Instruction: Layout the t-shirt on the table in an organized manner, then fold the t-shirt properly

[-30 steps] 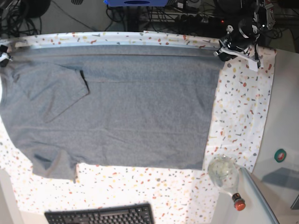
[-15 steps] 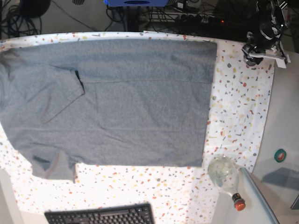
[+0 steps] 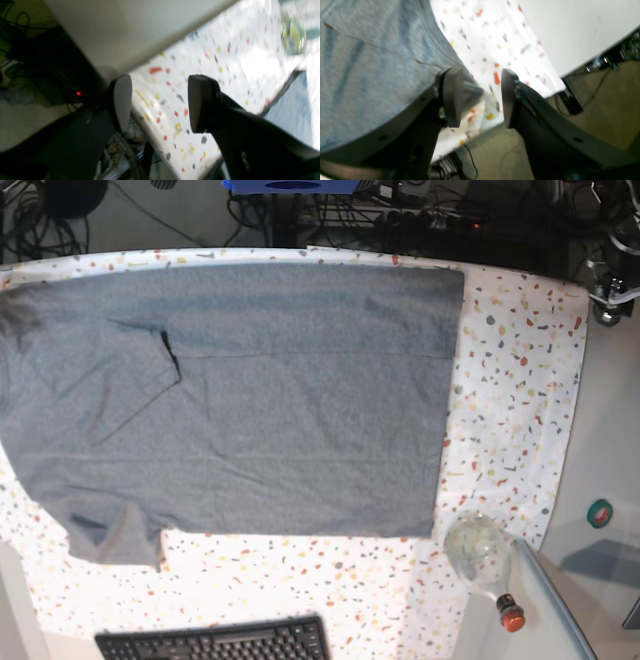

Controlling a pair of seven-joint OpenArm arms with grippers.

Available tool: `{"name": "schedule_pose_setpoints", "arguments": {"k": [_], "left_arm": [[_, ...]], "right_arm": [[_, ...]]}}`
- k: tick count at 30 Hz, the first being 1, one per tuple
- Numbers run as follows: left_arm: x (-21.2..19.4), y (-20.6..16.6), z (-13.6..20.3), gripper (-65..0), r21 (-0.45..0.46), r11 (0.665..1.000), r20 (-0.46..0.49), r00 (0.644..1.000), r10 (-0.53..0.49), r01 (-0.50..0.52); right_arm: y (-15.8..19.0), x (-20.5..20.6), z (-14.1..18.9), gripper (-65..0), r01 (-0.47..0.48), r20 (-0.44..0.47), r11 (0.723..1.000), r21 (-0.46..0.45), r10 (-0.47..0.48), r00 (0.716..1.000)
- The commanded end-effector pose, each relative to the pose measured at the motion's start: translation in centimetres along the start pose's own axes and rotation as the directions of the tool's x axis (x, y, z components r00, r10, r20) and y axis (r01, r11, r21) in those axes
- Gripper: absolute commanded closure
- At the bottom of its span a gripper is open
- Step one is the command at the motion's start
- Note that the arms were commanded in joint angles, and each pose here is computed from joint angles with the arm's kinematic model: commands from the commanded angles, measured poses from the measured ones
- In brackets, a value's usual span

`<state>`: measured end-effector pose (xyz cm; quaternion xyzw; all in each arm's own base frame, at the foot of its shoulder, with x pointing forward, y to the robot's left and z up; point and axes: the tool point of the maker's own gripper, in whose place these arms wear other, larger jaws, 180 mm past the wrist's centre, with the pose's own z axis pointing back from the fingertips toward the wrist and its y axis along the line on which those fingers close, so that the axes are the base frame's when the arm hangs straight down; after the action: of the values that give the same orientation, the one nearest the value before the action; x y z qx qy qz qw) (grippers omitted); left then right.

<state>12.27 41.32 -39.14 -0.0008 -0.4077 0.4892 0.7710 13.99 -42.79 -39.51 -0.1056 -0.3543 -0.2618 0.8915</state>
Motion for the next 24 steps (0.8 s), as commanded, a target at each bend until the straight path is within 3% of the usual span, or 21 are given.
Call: {"name": "schedule_pose_setpoints", "arguments": {"k": [1, 15, 22, 24], "left_arm": [[1.9, -0.3, 0.4, -34.2, -0.018, 1.0, 0.05, 0.999, -0.002, 0.003], [2.9, -1.4, 0.9, -32.3, -0.042, 0.999, 0.08, 0.997, -0.014, 0.018], [3.0, -1.9, 0.8, -0.5, -0.055, 0.998, 0.084, 0.996, -0.014, 0.019], [3.0, -2.0, 0.7, 0.0, -0.057, 0.998, 0.083, 0.996, -0.014, 0.019]], "right_arm": [[-0.7, 2.2, 0.5, -23.7, -0.018, 0.061, 1.0, -0.013, 0.018, 0.998], [-1.0, 4.1, 0.5, -23.7, -0.033, 0.094, 0.999, -0.018, 0.035, 0.995], [-1.1, 4.6, 0.6, -23.7, -0.045, 0.1, 0.999, -0.021, 0.047, 0.994], [-1.1, 4.6, 0.6, -23.7, -0.045, 0.1, 0.999, -0.021, 0.047, 0.994]]}}
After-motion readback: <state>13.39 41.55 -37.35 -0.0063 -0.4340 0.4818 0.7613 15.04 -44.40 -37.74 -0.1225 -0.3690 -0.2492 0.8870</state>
